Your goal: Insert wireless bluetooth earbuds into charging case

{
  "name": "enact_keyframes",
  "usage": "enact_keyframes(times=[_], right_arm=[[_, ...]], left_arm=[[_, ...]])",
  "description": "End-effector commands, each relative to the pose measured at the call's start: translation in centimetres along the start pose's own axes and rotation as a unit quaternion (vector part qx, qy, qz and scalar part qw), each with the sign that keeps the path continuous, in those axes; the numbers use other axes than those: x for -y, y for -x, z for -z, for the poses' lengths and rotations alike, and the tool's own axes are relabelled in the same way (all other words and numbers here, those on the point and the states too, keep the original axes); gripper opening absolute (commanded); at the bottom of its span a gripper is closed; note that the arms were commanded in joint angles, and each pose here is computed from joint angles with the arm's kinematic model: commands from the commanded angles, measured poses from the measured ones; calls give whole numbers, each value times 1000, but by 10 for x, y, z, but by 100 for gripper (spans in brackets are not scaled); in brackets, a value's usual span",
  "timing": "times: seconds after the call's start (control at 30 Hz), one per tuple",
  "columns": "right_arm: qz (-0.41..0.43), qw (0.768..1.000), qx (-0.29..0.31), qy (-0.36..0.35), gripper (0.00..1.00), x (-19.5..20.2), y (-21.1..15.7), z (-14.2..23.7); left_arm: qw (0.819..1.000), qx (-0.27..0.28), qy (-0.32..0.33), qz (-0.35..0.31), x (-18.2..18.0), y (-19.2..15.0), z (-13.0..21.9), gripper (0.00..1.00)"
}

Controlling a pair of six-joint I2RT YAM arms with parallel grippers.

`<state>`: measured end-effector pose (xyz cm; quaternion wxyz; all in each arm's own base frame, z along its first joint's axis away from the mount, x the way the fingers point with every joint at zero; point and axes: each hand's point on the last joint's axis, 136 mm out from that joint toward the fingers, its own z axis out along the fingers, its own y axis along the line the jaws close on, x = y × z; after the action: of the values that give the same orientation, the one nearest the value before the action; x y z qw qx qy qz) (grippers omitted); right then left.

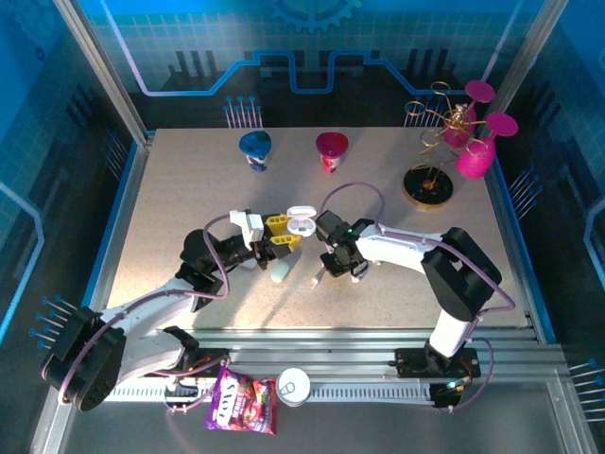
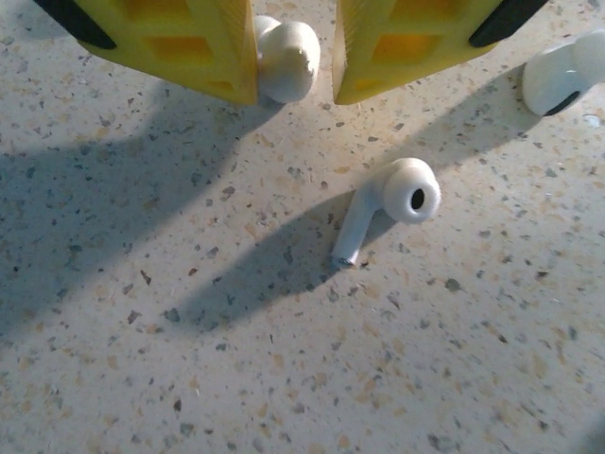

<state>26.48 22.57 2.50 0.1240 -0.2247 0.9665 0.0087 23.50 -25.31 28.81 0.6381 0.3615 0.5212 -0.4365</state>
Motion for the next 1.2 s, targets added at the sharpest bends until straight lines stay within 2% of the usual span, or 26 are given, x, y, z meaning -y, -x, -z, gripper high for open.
enact_keyframes(times=[0.0,0.43,0.53,0.63,0.83,0.93,1.07,1.17], right_arm=[[9,1000,-14,-14,25,0,-3,-1],[-3,1000,-8,-4,18,1,0,-5],[-37,999,15,31,17,2,4,6],[-91,990,49,98,18,4,10,24],[-231,939,109,230,19,26,18,63],[-266,919,127,263,19,35,20,79],[-305,877,132,347,19,35,25,100],[-317,858,131,382,19,37,27,108]], left_arm=[[1000,3,-2,-12,3,0,2,25],[1000,5,-5,-6,2,-1,0,25],[1000,5,-6,-4,3,0,0,25],[1000,4,-5,-4,2,-2,0,25],[1000,3,-3,-2,1,-3,0,25],[1000,5,-4,0,1,-4,0,25],[1000,6,-8,5,3,-5,0,25],[1000,6,-7,7,2,-7,0,25]])
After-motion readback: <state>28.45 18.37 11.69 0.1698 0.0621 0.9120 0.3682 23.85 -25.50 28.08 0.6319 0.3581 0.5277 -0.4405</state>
